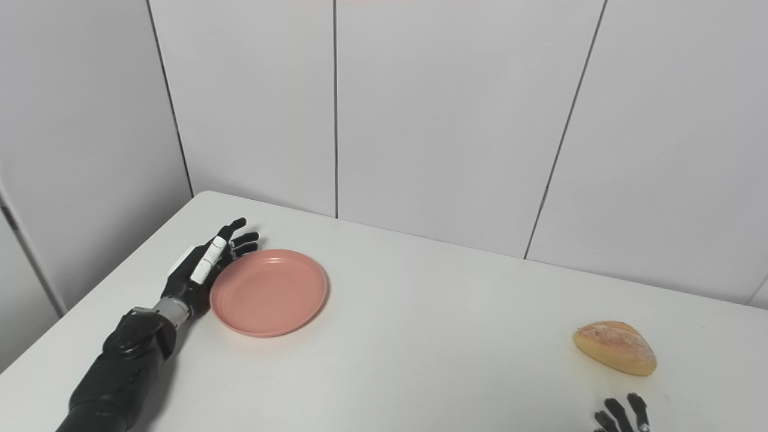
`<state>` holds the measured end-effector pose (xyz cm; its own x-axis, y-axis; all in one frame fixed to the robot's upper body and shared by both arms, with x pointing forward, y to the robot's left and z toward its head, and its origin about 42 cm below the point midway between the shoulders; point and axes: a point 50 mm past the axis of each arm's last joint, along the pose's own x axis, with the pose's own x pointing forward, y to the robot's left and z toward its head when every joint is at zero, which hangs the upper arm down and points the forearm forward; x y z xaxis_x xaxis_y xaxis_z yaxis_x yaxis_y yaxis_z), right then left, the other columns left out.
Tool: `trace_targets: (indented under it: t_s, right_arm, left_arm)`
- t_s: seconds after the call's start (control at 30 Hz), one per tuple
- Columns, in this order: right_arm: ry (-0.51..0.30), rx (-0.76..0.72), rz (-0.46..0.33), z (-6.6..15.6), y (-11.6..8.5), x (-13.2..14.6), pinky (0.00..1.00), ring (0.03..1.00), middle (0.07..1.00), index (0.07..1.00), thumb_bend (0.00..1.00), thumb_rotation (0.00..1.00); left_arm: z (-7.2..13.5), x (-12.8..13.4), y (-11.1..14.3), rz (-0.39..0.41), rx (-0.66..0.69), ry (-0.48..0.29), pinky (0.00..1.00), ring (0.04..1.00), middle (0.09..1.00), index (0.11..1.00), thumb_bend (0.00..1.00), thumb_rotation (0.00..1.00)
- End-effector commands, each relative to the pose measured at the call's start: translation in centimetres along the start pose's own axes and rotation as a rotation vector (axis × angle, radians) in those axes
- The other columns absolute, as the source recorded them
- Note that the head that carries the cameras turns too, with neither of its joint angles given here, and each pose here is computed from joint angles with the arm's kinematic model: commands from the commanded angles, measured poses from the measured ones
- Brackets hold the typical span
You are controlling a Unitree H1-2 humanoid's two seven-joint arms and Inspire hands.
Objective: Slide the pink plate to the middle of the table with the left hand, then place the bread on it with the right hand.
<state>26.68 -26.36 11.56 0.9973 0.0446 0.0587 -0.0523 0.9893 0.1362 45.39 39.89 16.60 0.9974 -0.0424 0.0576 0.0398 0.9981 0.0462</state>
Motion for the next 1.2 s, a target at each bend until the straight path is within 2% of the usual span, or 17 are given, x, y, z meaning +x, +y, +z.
trace_targets:
  t_s: [0.0, 0.13, 0.5, 0.63, 0.97, 1.17]
  right_arm:
    - [0.073, -0.001, 0.012, -0.9, 0.2, -0.7, 0.93, 0.916, 0.929, 0.992, 0.78, 1.00]
    - [0.077, 0.005, 0.011, -0.9, 0.3, -0.7, 0.92, 0.914, 0.926, 0.987, 0.79, 1.00]
    - [0.072, 0.000, 0.011, -1.0, 0.5, -0.5, 0.91, 0.908, 0.918, 0.986, 0.79, 1.00]
    - [0.071, 0.002, 0.015, -1.1, 0.6, -0.5, 0.91, 0.905, 0.917, 0.981, 0.80, 1.00]
    - [0.071, -0.002, 0.022, -1.0, 0.8, -0.6, 0.91, 0.904, 0.919, 0.982, 0.81, 1.00]
    - [0.071, -0.009, 0.023, -0.9, 1.3, -0.6, 0.90, 0.900, 0.911, 0.981, 0.83, 1.00]
  left_arm:
    - [1.0, 0.7, -1.2, -0.032, 0.006, -0.023, 0.82, 0.862, 0.847, 0.899, 1.00, 0.80]
    - [1.1, 0.4, -2.4, -0.039, -0.026, -0.012, 0.87, 0.875, 0.863, 0.898, 0.94, 0.81]
    - [0.6, -0.1, -4.8, 0.019, -0.094, 0.018, 0.88, 0.862, 0.845, 0.892, 0.93, 0.79]
    - [-0.1, -0.2, -5.7, 0.052, -0.114, 0.002, 0.87, 0.847, 0.823, 0.937, 0.95, 0.75]
    - [-0.5, -0.7, -8.5, 0.049, -0.111, -0.013, 0.87, 0.858, 0.822, 0.997, 0.95, 0.76]
    - [-0.1, -1.1, -10.3, 0.039, -0.145, -0.008, 0.84, 0.853, 0.825, 1.000, 0.95, 0.75]
